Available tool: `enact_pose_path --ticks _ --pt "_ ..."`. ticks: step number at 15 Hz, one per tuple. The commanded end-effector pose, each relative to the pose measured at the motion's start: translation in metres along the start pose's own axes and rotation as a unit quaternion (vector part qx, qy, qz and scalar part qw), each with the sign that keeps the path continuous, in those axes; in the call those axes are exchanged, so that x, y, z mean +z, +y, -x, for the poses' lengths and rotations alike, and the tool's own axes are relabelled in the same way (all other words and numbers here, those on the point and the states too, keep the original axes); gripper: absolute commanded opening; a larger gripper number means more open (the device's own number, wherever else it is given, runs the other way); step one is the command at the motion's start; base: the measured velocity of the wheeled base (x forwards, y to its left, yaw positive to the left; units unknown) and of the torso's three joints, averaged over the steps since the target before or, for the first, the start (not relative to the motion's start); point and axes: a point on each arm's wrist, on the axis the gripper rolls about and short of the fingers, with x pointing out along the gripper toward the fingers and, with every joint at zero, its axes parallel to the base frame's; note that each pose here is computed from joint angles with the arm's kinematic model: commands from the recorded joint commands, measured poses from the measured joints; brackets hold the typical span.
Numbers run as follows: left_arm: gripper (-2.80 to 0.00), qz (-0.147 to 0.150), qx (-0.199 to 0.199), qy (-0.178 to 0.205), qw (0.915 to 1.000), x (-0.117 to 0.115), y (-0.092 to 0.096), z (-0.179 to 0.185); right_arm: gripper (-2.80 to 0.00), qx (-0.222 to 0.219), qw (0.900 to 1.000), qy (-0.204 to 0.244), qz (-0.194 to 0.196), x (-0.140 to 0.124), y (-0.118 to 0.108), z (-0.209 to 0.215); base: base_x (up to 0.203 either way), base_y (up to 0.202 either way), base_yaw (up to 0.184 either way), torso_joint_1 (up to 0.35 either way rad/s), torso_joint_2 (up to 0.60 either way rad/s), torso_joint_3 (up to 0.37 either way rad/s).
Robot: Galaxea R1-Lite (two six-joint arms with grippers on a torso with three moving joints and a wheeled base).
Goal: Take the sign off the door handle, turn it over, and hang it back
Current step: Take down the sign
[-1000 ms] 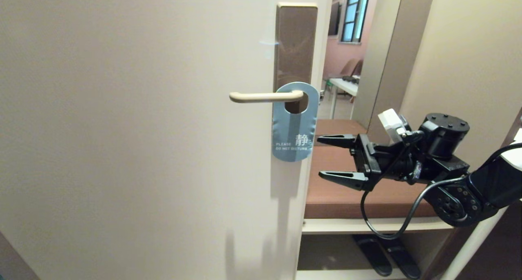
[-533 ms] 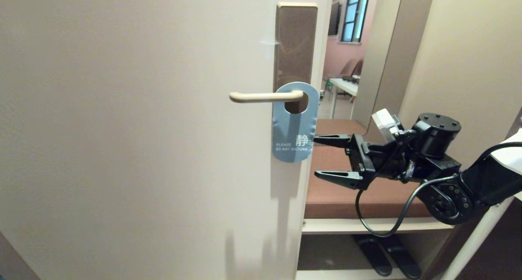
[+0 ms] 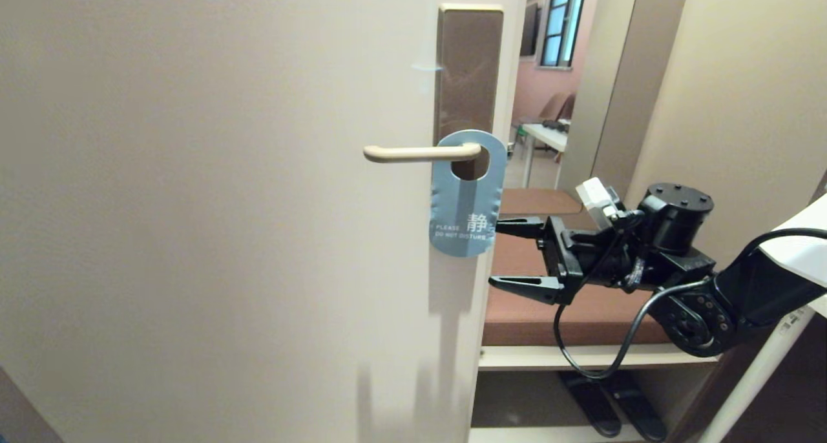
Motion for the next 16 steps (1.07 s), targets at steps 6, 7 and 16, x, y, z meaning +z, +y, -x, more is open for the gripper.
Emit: enact_pose_path --ticks 6,7,16 --pt "-2.80 0.000 0.000 0.000 1.0000 0.000 0.000 0.000 0.00 0.007 1.000 -0.013 0.013 0.006 -0.014 -0.010 0.000 0.000 0.000 0.000 0.00 0.000" --pt "-2.80 0.000 0.000 0.000 1.0000 0.000 0.000 0.000 0.00 0.009 1.000 -0.014 0.009 0.006 -0.015 -0.012 0.000 0.000 0.000 0.000 0.00 0.000" --pt "-2.80 0.000 0.000 0.000 1.0000 0.000 0.000 0.000 0.00 0.033 0.999 -0.017 0.004 0.006 -0.009 -0.030 0.000 0.000 0.000 0.000 0.00 0.000"
